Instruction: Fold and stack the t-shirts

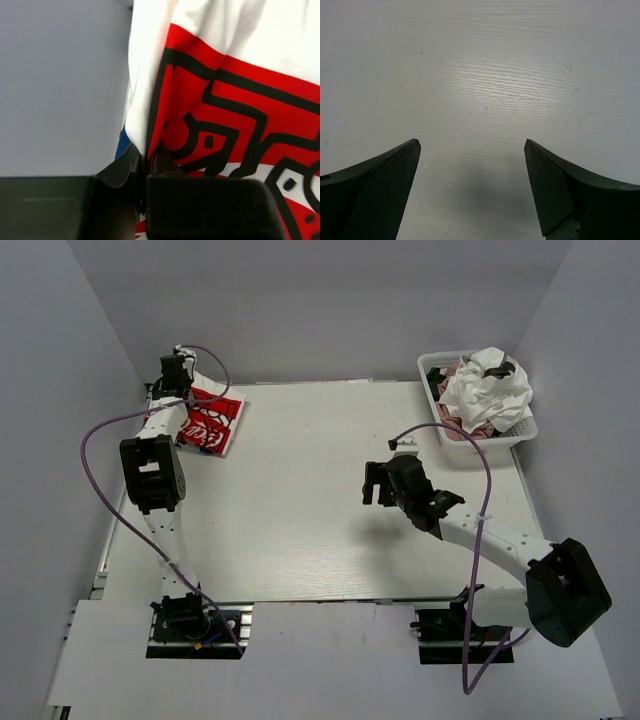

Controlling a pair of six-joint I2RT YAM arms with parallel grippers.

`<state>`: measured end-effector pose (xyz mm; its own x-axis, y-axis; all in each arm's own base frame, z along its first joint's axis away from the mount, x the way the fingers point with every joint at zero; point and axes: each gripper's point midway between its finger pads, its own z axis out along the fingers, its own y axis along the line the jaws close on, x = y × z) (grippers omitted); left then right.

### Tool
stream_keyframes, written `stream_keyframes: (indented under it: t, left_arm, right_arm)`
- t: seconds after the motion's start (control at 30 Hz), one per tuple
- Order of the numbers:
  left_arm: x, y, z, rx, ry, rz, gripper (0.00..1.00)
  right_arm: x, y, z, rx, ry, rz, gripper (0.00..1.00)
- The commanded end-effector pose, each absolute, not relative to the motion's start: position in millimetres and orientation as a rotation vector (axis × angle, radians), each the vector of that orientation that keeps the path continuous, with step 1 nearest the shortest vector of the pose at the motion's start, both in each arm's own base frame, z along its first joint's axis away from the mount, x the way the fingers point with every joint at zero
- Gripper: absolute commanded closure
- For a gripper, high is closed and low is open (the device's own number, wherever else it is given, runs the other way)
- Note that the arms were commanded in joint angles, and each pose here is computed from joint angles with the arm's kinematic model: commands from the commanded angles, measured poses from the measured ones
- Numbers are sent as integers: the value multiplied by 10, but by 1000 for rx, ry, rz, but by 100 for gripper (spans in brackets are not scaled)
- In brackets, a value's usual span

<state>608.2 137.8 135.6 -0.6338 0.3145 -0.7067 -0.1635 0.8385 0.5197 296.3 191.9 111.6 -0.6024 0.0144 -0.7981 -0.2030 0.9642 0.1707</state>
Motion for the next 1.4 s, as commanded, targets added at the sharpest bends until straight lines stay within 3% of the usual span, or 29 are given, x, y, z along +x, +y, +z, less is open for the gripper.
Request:
stream_keyframes:
  t: [0.0, 0.2, 0.27, 0.3, 0.37, 0.4, 0.5, 0.73, 0.9, 0.93, 1.03, 1.13, 1.17, 1.23, 1.27, 1.33, 1.37]
  left_arm:
    - [6178, 1612, 1837, -51, 1996, 749, 100]
    - [6139, 1973, 1503, -198, 2027, 794, 100]
    - [6115, 2004, 1444, -233, 2031, 811, 79]
    - [6093, 2031, 1396, -262, 2033, 827, 54]
    - [6049, 2071, 1421, -310, 2027, 852, 34]
    - [6024, 2097, 1456, -352, 2015, 865, 18]
    - [5919, 2180, 1494, -423, 2017, 891, 0]
    - [5786, 1834, 1768, -532, 2083, 604, 0]
    - [5719, 1020, 2067, -411, 2089, 243, 0]
    - [5638, 911, 2354, -469, 2029, 148, 0]
    - [5387, 447, 2432, -421, 2056, -79, 0]
    - [4846, -149, 2524, -357, 2072, -286, 0]
    - [4583, -470, 2162, -337, 2134, -379, 0]
    - [4149, -684, 2401, -321, 2026, -458, 0]
    - [3891, -818, 2051, -295, 2059, -515, 0]
    - [3469, -1039, 2171, -263, 1988, -635, 0]
    - [3238, -1087, 1854, -263, 2040, -660, 0]
  right_arm:
    - [3142, 2045, 1343, -125, 2141, 337, 10]
    - [3130, 2100, 1282, -113, 2180, 360, 10]
    - [3127, 2096, 1272, -109, 2181, 359, 10]
    - [3127, 2101, 1273, -107, 2184, 364, 10]
    - [3124, 2112, 1264, -110, 2190, 366, 10]
    - [3120, 2121, 1266, -108, 2195, 374, 10]
    - [3104, 2146, 1276, -110, 2199, 390, 10]
    - [3031, 2170, 1360, -114, 2186, 445, 10]
    - [2989, 2151, 1477, -89, 2183, 471, 10]
    - [2973, 2149, 1507, -74, 2189, 476, 10]
    - [2943, 2159, 1535, -41, 2192, 503, 10]
    - [2875, 2094, 1466, -11, 2228, 483, 10]
    - [2854, 2037, 1421, 24, 2247, 457, 10]
    - [2809, 1951, 1353, 42, 2271, 414, 10]
    - [2807, 1902, 1340, 92, 2275, 392, 10]
    - [2740, 1854, 1216, 99, 2298, 379, 10]
    - [2700, 1827, 1152, 110, 2312, 374, 10]
